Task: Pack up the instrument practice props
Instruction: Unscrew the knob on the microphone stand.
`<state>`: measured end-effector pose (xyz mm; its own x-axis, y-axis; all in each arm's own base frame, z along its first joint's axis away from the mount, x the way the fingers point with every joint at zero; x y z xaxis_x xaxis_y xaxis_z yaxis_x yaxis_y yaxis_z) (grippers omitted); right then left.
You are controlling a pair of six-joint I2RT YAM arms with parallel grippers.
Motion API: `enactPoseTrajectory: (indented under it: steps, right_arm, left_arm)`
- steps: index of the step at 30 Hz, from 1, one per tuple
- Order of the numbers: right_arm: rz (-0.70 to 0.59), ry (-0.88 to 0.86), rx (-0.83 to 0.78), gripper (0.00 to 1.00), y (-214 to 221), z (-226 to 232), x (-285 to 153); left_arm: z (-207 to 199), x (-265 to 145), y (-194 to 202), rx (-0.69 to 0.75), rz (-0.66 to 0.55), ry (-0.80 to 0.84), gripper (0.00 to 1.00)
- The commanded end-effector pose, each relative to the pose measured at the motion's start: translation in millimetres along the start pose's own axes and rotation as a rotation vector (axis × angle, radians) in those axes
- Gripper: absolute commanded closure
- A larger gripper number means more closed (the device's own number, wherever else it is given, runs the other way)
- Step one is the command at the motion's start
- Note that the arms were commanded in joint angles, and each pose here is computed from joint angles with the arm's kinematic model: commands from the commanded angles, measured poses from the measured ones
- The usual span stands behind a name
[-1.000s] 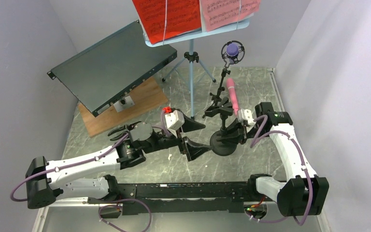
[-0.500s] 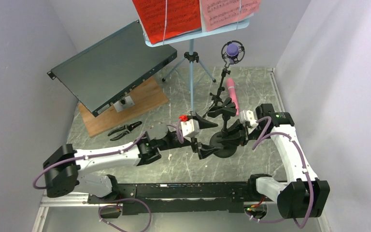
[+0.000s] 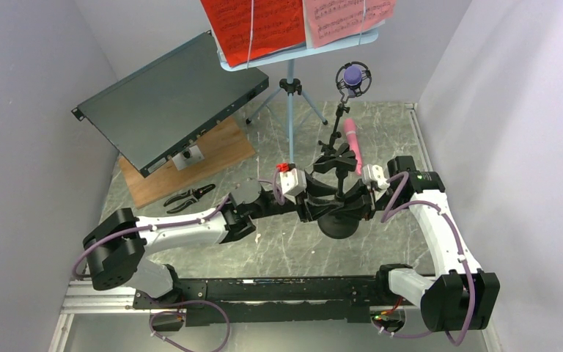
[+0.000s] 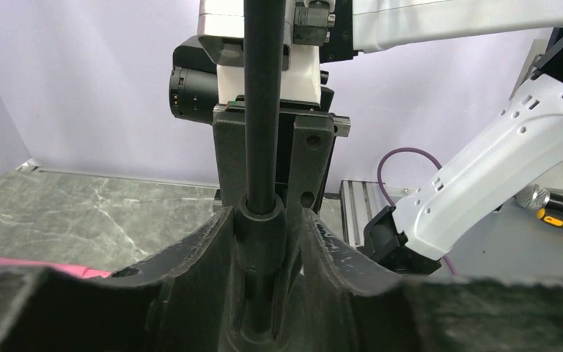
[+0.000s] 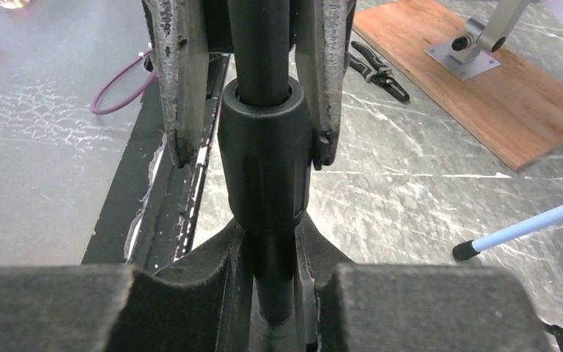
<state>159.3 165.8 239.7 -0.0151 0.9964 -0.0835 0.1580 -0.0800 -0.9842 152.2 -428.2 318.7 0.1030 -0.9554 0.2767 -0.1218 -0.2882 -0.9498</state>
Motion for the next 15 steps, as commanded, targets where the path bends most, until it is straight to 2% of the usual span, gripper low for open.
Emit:
enactPoseTrajectory:
  steps: [1, 5, 8, 10, 11, 13, 15]
  right_arm:
    - [-0.127, 0.003, -0.061, 1.00, -24, -5, 4]
    - [-0.110, 0.003, -0.042, 1.00, -21, -8, 3]
    - [-0.081, 0.010, -0.005, 1.00, -18, -13, 1]
    - [-0.047, 0.028, 0.027, 1.00, -14, -20, -2]
    - [-0.027, 0.043, 0.029, 1.00, -11, -28, -3]
    - [0.027, 0.090, 0.083, 1.00, -2, -43, -6]
    - [0.090, 0.202, 0.204, 1.00, 12, -64, -11]
  left_arm:
    - [-9, 12, -28, -0.013, -0.081, 0.063, 0.66]
    - [-12, 15, -16, -0.053, -0.018, 0.092, 0.99]
    - [-11, 14, -13, -0.082, -0.010, 0.078, 1.00]
    - [-3, 15, -12, -0.109, 0.000, -0.005, 1.00]
    - [1, 15, -10, -0.106, 0.009, -0.084, 1.00]
    - [19, 15, -12, -0.071, -0.019, -0.364, 1.00]
    - [31, 12, -14, -0.132, -0.066, -0.591, 1.00]
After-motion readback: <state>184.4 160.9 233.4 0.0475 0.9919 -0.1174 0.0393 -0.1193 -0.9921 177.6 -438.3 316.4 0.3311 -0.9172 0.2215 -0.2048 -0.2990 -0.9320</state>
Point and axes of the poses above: each gripper's point midway between its finger pads, its own x axis out along the fingers, its own z axis along the line the jaws close on, y = z × x, the point moved 1 cm from there along -x, back along the fingers, and after that the axes turned 7 degrees about -x, right-handed, at the moved point
